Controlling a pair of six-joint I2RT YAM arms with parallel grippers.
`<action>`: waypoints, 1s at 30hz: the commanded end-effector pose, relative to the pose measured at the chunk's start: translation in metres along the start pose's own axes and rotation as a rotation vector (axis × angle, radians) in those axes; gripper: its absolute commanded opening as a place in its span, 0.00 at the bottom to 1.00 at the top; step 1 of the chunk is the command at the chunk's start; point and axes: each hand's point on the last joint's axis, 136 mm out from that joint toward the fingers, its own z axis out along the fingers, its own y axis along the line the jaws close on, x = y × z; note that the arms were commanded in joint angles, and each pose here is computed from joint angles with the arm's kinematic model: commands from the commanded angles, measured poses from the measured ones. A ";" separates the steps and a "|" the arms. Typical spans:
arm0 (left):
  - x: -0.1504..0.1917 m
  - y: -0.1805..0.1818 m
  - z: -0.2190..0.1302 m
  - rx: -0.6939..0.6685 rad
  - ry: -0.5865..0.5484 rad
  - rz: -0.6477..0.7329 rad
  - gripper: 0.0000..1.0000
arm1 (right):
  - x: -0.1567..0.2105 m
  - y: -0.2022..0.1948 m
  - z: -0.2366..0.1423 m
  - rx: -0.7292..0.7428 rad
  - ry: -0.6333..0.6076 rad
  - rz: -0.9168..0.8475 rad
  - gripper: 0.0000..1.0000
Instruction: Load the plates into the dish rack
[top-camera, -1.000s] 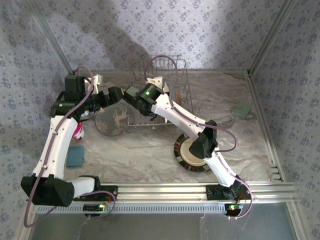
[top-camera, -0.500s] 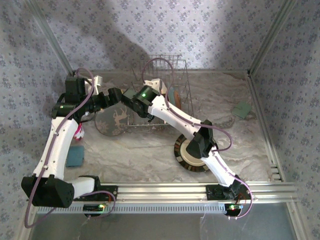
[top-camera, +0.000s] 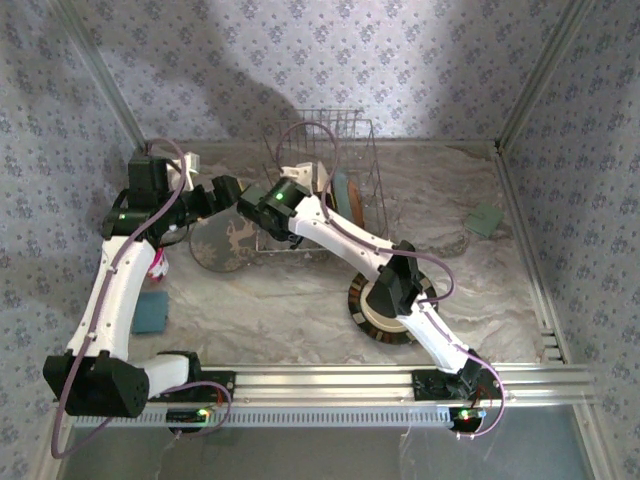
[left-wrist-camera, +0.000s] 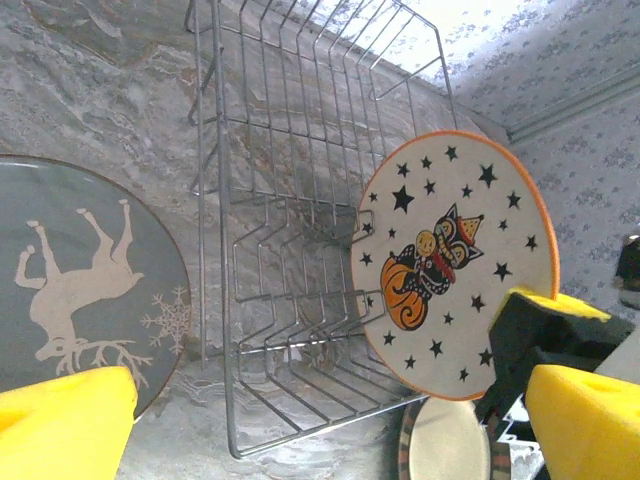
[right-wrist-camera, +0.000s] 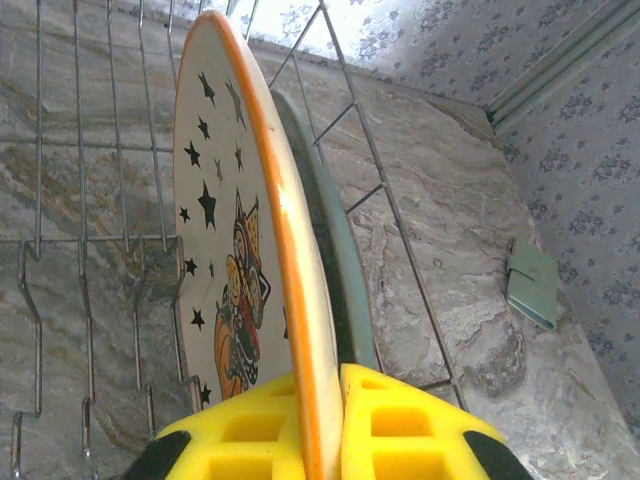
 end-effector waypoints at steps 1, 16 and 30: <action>0.013 -0.018 -0.004 0.078 0.035 0.026 0.99 | 0.020 0.013 0.011 0.031 0.036 -0.062 0.00; 0.016 -0.016 -0.006 0.070 0.035 0.028 0.99 | 0.048 0.024 0.024 0.030 0.122 -0.037 0.00; 0.018 -0.013 -0.006 0.057 0.038 0.023 0.99 | 0.032 0.016 0.008 -0.056 0.108 0.032 0.27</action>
